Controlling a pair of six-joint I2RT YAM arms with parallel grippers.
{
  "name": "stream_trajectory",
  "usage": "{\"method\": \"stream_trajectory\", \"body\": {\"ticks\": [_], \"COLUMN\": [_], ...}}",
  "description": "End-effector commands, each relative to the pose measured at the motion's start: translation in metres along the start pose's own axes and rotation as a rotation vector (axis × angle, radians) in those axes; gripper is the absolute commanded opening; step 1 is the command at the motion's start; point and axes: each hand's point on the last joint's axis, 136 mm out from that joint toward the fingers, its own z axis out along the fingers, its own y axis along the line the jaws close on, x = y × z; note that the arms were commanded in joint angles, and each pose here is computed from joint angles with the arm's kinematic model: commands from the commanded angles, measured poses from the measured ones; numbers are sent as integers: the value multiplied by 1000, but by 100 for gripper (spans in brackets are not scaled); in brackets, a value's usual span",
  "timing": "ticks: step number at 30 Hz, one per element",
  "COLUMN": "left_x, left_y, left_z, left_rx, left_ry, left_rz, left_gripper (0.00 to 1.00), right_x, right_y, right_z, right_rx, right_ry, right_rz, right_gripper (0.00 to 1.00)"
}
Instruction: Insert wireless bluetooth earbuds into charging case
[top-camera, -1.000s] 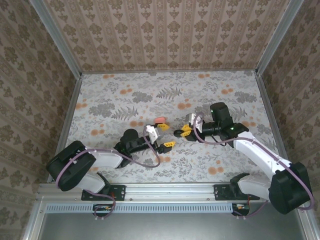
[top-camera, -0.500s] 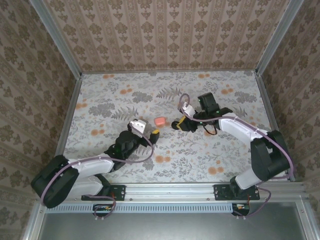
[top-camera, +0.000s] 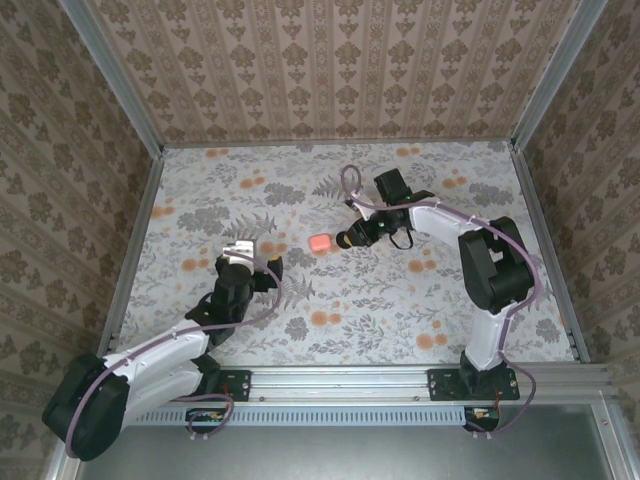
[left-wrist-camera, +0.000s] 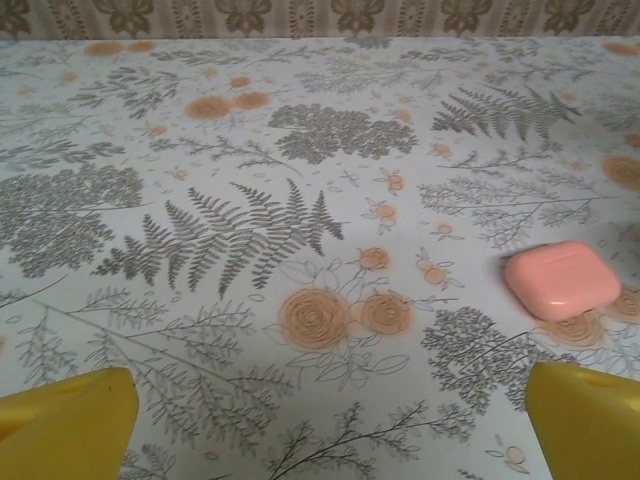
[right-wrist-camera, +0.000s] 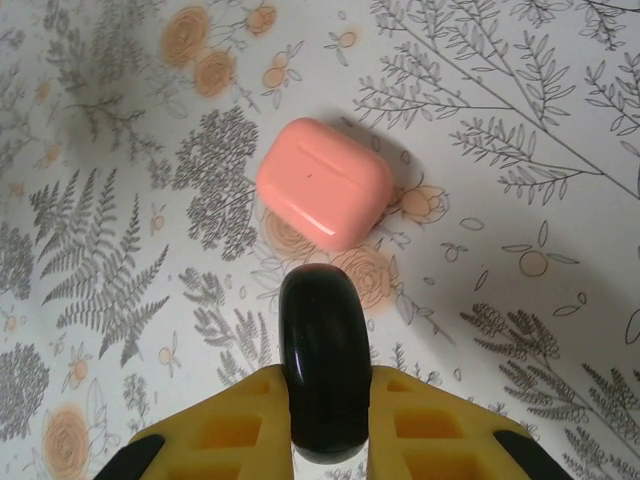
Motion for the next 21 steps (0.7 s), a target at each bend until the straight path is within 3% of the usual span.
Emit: {"method": "stream_trajectory", "body": {"ticks": [1,13,21], "left_x": [11,17,17], "left_y": [15,22,24], "left_z": [-2,1,6], "left_rx": [-59,-80,-82], "left_ry": [29,55,67], "left_rz": [-14,-11,-15], "left_gripper": [100,100,100], "right_x": [1,9,13], "right_y": [-8,-22,-30], "right_z": [3,16,20], "right_rx": [21,45,81], "right_ry": [51,150,185], "right_rz": [68,132,154], "right_gripper": [20,21,27]}}
